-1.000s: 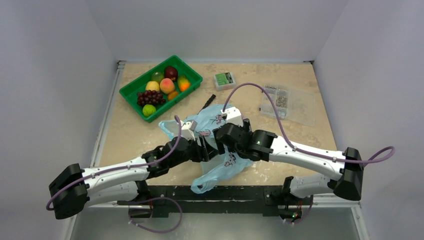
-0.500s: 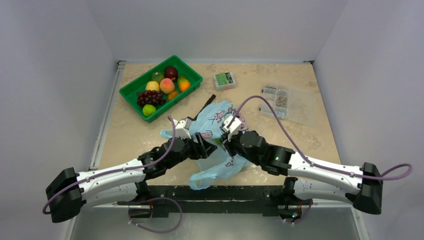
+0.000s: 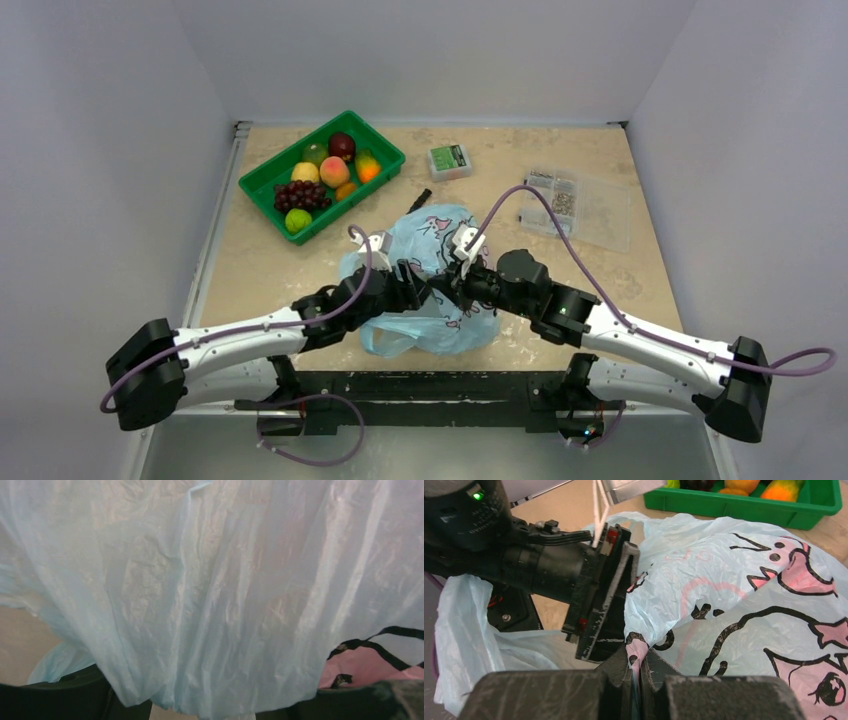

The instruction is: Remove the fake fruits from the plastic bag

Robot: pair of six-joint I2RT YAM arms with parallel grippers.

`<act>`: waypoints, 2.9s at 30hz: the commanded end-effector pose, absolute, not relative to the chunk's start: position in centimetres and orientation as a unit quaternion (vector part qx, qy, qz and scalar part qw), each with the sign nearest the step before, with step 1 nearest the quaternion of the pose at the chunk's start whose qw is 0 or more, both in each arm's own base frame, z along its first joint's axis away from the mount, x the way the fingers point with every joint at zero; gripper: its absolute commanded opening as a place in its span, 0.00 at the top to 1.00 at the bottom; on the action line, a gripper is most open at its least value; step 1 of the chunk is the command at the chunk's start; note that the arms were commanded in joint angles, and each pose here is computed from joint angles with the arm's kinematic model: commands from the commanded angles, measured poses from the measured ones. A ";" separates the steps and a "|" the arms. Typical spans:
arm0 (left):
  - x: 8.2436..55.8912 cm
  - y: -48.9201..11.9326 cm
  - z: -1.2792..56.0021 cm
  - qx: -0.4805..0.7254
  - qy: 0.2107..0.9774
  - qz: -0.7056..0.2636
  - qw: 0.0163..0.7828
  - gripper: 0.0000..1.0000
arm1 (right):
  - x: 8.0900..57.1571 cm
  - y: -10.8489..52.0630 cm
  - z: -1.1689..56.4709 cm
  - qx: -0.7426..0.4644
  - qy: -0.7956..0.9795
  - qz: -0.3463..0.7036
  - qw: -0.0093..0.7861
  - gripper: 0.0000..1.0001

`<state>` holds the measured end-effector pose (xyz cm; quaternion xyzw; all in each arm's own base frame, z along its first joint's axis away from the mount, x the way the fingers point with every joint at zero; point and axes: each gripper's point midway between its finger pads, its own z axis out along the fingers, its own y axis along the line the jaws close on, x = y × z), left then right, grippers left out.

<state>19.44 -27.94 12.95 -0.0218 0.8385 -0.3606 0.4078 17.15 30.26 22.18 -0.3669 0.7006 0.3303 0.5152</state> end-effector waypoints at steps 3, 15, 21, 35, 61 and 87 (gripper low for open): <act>22.4 -29.4 14.2 -0.034 0.831 -0.348 0.433 0.38 | 16.7 30.0 23.0 -0.348 0.703 0.349 0.513 1.00; 21.3 -36.1 12.4 0.074 0.830 -0.424 0.356 0.32 | 17.0 25.5 21.1 -0.202 0.804 0.309 0.466 1.00; 22.0 -38.0 8.5 0.096 0.852 -0.398 0.328 0.30 | 16.1 23.7 20.2 -0.159 0.826 0.308 0.444 1.00; 19.9 -33.8 1.4 0.107 0.914 -0.257 0.296 0.42 | 15.3 21.4 16.0 -0.065 0.880 0.272 0.384 1.00; 15.0 -25.5 14.3 0.049 0.827 -0.420 0.372 0.68 | 16.6 24.8 12.5 -0.186 0.891 0.181 0.372 0.89; 9.3 -11.4 28.0 0.021 0.768 -0.420 0.484 0.23 | 16.7 35.9 19.9 -0.508 0.715 0.045 0.478 0.02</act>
